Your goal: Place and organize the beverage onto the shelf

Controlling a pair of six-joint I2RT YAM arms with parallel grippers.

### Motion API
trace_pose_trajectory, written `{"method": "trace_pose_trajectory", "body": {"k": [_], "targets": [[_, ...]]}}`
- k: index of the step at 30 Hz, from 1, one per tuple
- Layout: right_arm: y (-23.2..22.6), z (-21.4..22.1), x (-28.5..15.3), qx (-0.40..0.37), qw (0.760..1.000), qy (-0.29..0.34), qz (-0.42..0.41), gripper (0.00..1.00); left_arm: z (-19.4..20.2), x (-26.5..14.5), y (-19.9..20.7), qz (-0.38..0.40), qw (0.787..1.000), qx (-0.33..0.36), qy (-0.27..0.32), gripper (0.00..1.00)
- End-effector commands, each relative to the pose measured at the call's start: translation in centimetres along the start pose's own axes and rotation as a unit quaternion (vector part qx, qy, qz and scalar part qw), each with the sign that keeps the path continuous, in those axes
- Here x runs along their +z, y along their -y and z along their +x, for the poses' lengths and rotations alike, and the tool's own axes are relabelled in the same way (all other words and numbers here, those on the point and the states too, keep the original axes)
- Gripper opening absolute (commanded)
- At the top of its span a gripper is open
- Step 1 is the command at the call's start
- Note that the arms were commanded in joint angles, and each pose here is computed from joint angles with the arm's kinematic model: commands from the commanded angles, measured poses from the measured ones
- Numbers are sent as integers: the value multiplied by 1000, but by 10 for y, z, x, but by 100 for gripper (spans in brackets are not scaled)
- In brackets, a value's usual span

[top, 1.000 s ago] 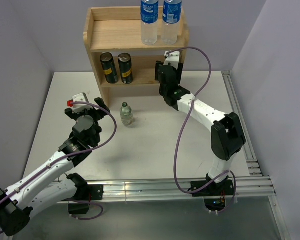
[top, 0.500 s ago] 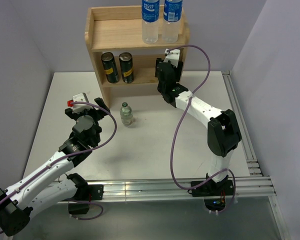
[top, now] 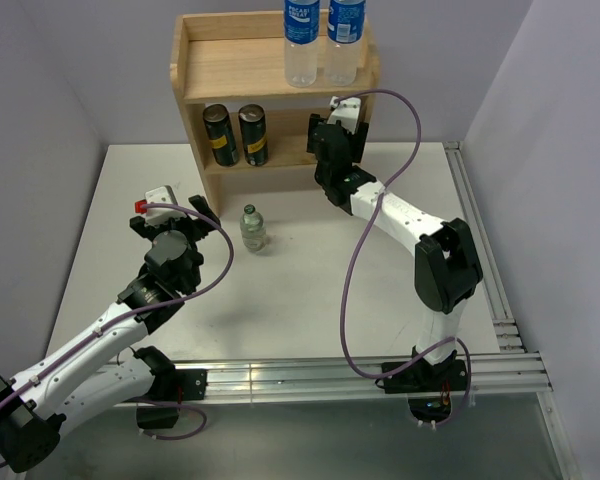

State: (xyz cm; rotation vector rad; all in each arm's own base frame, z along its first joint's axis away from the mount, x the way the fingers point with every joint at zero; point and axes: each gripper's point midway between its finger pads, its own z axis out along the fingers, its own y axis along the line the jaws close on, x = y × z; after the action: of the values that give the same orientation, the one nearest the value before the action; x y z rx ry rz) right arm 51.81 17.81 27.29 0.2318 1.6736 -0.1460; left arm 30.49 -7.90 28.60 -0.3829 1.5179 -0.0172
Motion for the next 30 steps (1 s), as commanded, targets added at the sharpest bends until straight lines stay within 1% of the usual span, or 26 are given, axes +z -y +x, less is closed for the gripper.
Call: {"method": "trace_pose_trajectory", "body": {"k": [1,2,4,30], "targets": [[10,-62,1,73,995,70,17,89,-4,0,4,8,1000,-5,8,99],[12,-62,2,72,995,70,19,97,-5,0,4,9,1000,-7,8,99],[11,-62,1,73,995,70,18,100,-5,0,4,8,1000,-6,8,99],[22,-58,-9,78,994,67,26,100,0,2,5,9,1000,2,6,99]]}}
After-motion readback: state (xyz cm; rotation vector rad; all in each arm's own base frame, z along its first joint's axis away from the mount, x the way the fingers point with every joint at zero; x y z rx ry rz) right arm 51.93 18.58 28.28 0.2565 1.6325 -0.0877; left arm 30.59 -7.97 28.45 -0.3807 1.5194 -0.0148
